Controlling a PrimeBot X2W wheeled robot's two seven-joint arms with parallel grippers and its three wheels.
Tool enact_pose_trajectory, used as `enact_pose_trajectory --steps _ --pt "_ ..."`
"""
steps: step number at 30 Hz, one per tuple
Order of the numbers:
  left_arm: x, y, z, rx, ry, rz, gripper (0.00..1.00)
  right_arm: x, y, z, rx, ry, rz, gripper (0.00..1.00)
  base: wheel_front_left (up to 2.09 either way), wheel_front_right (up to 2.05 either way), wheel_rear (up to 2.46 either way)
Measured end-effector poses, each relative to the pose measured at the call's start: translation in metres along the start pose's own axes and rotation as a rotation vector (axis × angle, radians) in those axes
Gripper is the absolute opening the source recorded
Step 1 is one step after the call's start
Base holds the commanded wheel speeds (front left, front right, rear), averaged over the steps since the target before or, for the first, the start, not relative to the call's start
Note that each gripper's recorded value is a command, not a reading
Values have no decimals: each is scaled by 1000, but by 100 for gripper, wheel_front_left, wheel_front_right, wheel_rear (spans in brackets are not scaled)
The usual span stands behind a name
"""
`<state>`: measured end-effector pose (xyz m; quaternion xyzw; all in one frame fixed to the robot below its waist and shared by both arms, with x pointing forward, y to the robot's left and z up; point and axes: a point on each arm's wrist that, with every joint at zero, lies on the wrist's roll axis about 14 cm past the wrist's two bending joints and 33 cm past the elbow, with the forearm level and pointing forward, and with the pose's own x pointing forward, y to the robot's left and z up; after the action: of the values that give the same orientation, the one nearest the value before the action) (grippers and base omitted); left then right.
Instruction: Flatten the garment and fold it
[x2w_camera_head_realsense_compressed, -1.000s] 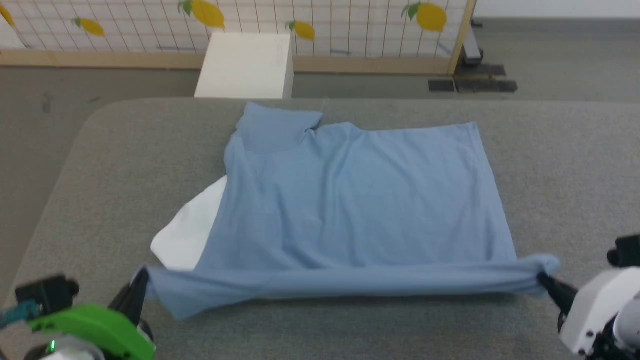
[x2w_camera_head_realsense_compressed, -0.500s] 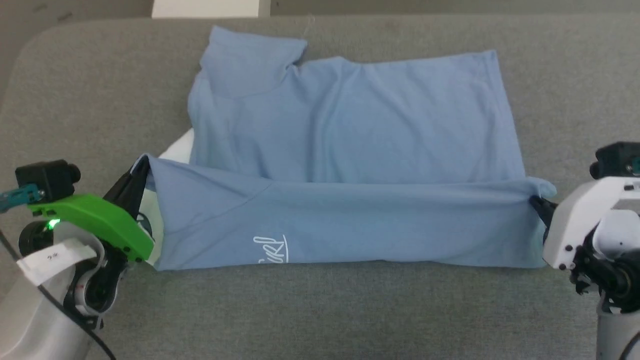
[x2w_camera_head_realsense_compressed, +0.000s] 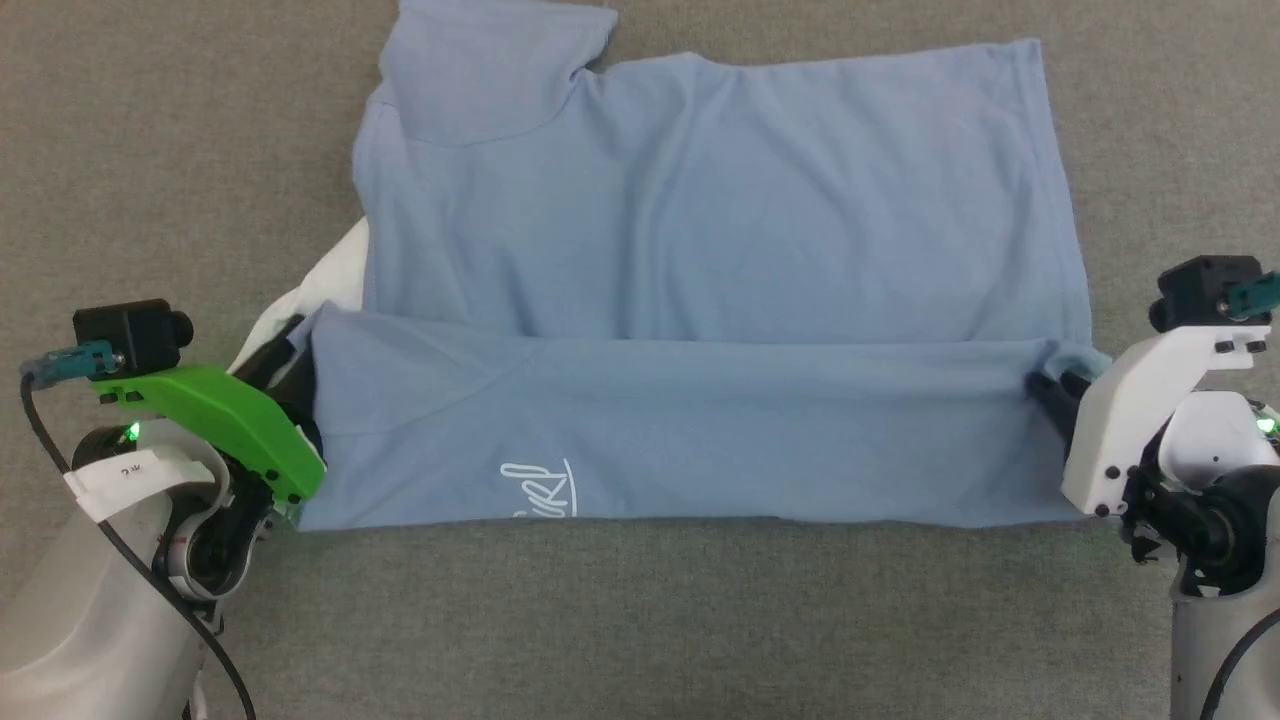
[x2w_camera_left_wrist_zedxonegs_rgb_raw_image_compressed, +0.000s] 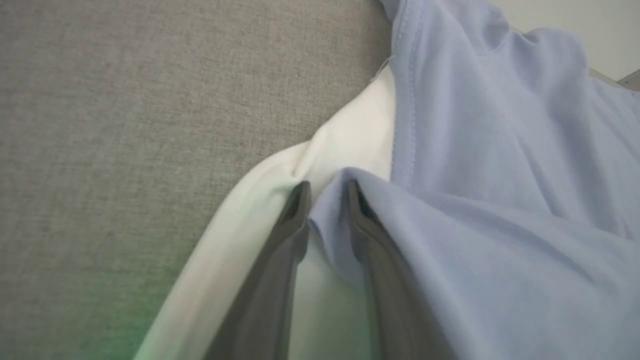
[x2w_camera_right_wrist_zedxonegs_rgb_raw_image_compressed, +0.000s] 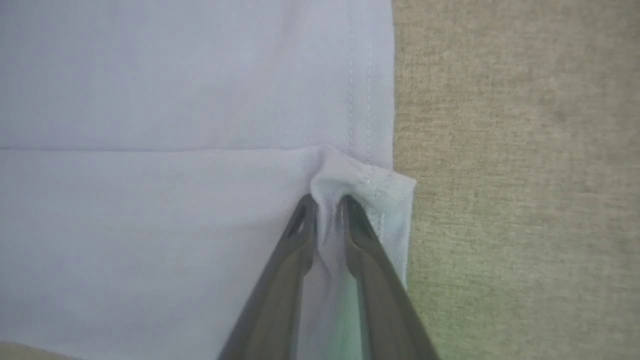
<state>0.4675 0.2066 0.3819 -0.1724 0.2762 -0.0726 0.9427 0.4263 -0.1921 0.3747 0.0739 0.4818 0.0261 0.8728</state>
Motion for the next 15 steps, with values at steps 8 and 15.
enact_pose_trajectory --steps 8,15 --pt "-33 -6 59 -13 -222 21 100 -47 4 38 59 -239 53 100 0 0 0" --pt "-96 -23 92 77 -513 8 100 -120 -5 71 61 -612 65 100 0 0 0"
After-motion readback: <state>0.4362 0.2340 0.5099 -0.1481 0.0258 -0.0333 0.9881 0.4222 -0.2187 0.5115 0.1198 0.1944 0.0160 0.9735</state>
